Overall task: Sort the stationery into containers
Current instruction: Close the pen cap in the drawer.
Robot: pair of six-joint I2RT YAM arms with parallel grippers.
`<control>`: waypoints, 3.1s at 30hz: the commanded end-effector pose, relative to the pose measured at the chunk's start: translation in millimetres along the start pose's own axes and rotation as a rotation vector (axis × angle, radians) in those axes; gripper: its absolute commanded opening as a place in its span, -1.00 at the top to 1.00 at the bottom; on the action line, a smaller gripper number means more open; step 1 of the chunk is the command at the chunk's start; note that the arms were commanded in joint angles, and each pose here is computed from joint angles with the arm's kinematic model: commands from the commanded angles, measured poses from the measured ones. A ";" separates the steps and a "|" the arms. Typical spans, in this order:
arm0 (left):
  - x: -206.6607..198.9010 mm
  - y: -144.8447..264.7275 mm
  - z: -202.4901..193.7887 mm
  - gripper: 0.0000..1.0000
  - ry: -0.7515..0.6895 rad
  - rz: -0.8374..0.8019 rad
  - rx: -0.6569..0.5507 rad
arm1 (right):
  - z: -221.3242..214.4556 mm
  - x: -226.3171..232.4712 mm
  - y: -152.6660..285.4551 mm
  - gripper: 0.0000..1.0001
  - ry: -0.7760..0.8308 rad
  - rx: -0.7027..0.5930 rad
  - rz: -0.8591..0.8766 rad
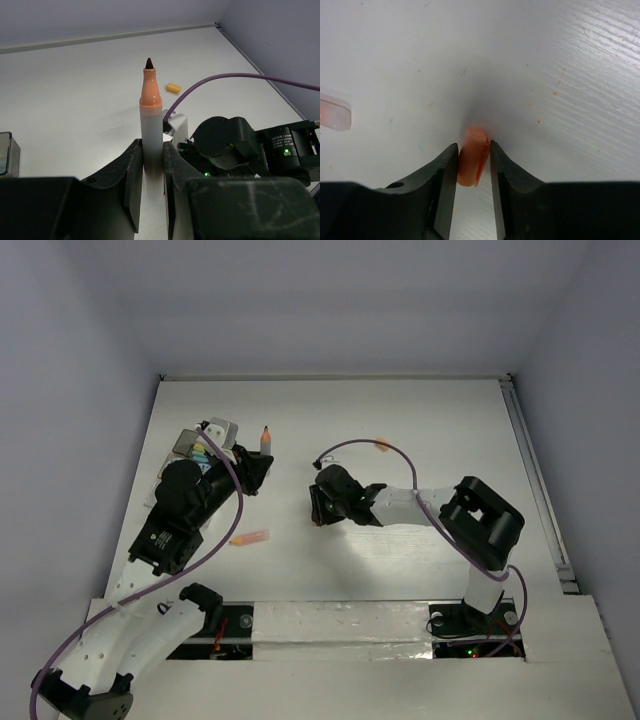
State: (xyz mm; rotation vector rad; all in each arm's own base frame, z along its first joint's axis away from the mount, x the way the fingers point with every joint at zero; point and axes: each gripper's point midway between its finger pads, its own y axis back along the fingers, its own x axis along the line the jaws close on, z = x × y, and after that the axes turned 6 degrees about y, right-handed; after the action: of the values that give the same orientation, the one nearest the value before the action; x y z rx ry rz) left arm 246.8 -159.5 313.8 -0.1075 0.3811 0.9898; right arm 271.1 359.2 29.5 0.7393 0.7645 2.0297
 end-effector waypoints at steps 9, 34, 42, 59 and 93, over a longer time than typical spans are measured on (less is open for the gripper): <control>-21.1 -2.7 7.1 1.00 -0.009 -0.116 -0.015 | 17.4 3.8 0.6 1.00 -0.037 -0.056 0.061; -125.0 32.2 22.9 1.00 0.171 -0.825 -0.017 | 255.7 66.6 318.9 1.00 0.045 -1.142 0.598; -118.7 36.6 15.6 1.00 0.192 -0.838 -0.016 | 270.4 88.0 355.9 1.00 0.007 -1.251 0.791; -114.2 31.1 18.0 1.00 0.198 -0.812 -0.023 | 254.4 118.5 363.1 1.00 0.045 -1.193 1.057; -110.4 27.6 23.0 1.00 0.194 -0.802 -0.040 | 242.9 125.5 330.5 1.00 0.058 -1.123 1.040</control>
State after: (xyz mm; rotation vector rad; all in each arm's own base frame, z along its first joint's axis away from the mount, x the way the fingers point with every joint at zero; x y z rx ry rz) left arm 186.7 -229.1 353.8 -0.3239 0.5506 0.2333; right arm 229.1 369.0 447.0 0.4367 -0.9182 2.8296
